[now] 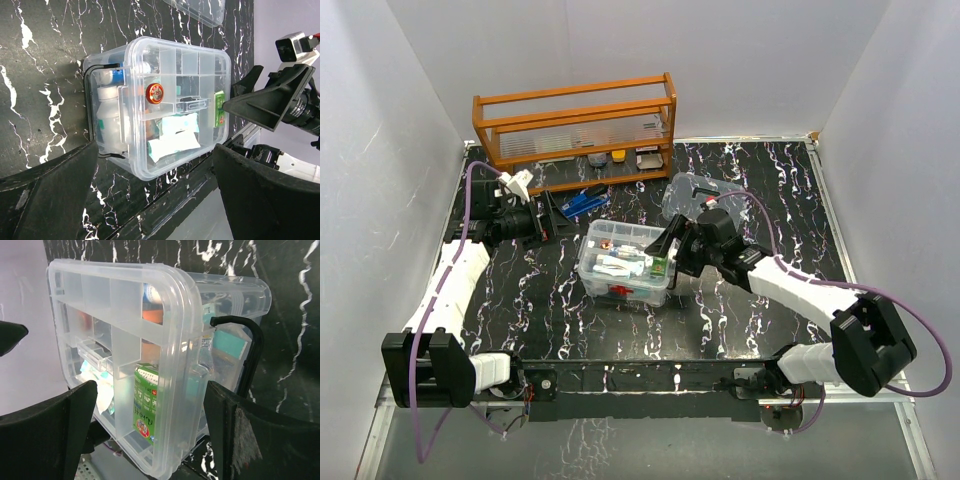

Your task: Organize the medicine kit

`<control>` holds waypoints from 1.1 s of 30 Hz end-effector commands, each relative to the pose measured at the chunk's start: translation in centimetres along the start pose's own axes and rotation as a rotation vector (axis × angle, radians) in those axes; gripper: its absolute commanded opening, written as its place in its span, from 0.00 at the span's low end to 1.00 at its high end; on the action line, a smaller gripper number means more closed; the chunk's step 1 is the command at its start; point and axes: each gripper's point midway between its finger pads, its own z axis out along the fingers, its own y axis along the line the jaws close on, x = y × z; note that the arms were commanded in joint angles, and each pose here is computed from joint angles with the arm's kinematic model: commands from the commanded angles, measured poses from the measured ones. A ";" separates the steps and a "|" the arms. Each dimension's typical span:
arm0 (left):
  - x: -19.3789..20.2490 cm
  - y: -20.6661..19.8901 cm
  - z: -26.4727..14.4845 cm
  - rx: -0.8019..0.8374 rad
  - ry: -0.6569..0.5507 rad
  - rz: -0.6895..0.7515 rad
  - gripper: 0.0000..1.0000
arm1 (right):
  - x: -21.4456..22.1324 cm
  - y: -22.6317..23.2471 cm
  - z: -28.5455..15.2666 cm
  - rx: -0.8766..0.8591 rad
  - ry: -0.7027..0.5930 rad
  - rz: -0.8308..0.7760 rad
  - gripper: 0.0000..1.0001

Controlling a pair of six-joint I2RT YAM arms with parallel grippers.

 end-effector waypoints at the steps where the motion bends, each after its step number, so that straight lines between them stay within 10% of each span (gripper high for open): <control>1: -0.4 -0.6 -0.1 0.009 0.001 0.007 0.95 | -0.5 4.7 -0.8 -0.156 -0.050 0.050 0.84; 19: -1.7 0.0 -0.5 -0.068 -0.010 0.012 0.94 | -4.8 1.4 -5.1 0.116 -0.320 -0.078 0.91; 33: -2.1 -0.2 -0.9 -0.081 -0.017 0.016 0.93 | -24.0 -5.4 -4.2 0.436 -0.537 -0.340 0.84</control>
